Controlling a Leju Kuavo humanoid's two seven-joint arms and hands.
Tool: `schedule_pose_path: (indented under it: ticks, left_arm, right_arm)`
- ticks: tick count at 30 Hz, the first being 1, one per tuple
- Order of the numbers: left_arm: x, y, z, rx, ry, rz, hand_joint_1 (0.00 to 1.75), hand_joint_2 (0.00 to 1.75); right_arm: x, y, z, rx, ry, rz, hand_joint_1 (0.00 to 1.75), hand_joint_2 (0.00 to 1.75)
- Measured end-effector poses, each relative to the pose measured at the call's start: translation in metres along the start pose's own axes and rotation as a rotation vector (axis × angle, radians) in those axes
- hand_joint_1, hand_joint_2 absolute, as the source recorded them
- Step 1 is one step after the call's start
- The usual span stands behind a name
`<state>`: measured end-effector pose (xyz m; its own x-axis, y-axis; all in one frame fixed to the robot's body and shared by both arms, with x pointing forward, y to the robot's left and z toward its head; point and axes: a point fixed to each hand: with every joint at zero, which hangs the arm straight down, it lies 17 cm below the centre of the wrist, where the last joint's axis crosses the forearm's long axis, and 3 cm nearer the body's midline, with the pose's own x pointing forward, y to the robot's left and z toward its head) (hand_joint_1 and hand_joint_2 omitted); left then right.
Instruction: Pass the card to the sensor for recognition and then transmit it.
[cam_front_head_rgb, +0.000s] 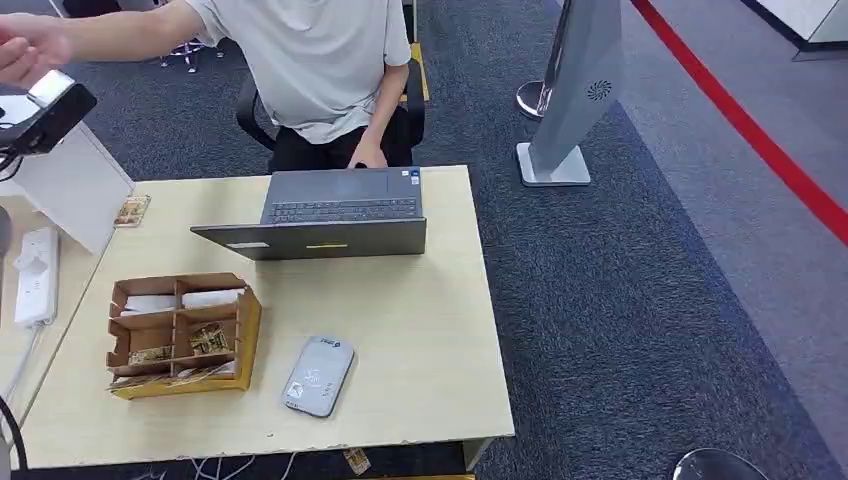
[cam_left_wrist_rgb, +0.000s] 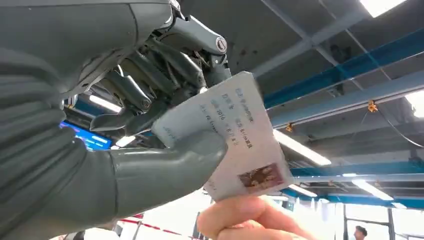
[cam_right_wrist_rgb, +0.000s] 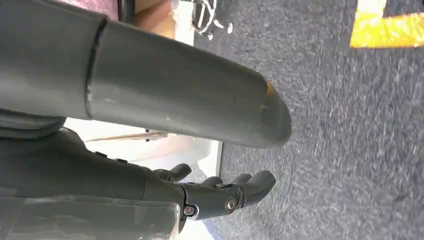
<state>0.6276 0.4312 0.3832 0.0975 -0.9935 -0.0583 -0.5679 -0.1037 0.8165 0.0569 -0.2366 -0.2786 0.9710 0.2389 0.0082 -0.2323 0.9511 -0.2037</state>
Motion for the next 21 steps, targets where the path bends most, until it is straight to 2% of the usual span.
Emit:
schedule_pose_path:
  ticks: [21]
  left_arm:
    - [0.0051, 0.003, -0.0026, 0.008, 0.007, -0.014, 1.75, 1.75]
  right_arm:
    - [-0.0004, -0.0036, -0.001, -0.005, -0.001, 0.002, 0.0, 0.0]
